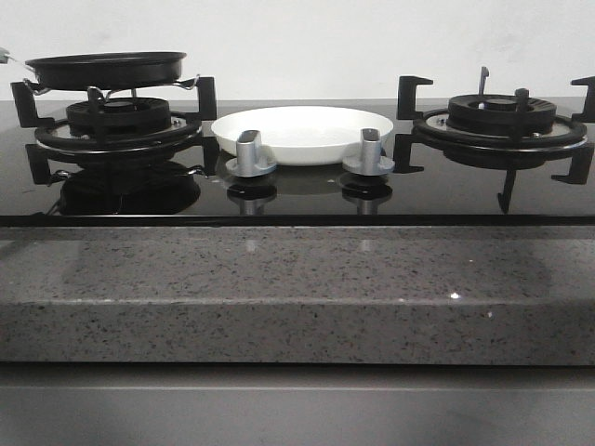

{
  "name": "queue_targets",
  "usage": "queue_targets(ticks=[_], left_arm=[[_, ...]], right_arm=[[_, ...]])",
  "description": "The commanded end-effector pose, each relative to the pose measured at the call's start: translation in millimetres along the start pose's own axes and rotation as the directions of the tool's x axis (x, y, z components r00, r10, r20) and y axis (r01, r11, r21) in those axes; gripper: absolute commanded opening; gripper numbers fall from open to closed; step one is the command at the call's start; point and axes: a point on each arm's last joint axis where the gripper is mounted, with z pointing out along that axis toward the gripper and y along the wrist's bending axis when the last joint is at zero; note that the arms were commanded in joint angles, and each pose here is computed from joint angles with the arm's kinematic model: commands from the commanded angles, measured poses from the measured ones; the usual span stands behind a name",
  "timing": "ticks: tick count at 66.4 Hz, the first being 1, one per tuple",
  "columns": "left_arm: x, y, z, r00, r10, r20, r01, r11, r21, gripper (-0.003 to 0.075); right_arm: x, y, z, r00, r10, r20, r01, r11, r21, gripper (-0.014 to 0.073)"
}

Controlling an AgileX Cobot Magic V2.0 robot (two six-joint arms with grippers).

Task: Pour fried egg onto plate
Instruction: 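Lower the right gripper to the rim of the white plate and grasp it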

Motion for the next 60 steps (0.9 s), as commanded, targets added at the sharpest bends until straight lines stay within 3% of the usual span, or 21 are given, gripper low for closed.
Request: queue_targets(ticks=[1,14,23,42,60], left_arm=[[-14,-1,-2,0.996,-0.008,0.087,0.007,1.000,0.011,0.0364],[-14,-1,-2,0.996,-0.008,0.087,0.007,1.000,0.011,0.0342],[-14,-1,-2,0.996,-0.008,0.087,0.007,1.000,0.011,0.0330],[-14,-1,-2,0.996,-0.008,0.087,0.007,1.000,0.011,0.0311],[-14,-1,-2,0.996,-0.008,0.087,0.007,1.000,0.011,0.0311]], right_arm=[[-25,10,3,0.996,-0.064,0.064,0.068,0.996,-0.054,0.0424],[-58,34,42,0.988,-0.152,-0.003,0.150,0.978,-0.144,0.0424],[-79,43,71,0.984,-0.159,-0.086,0.142,0.974,-0.178,0.0424],[-114,40,133,0.954,-0.110,-0.280,0.083,0.991,-0.108,0.0424],[-127,40,192,0.901,-0.090,-0.425,0.053,0.994,-0.096,0.0424]])
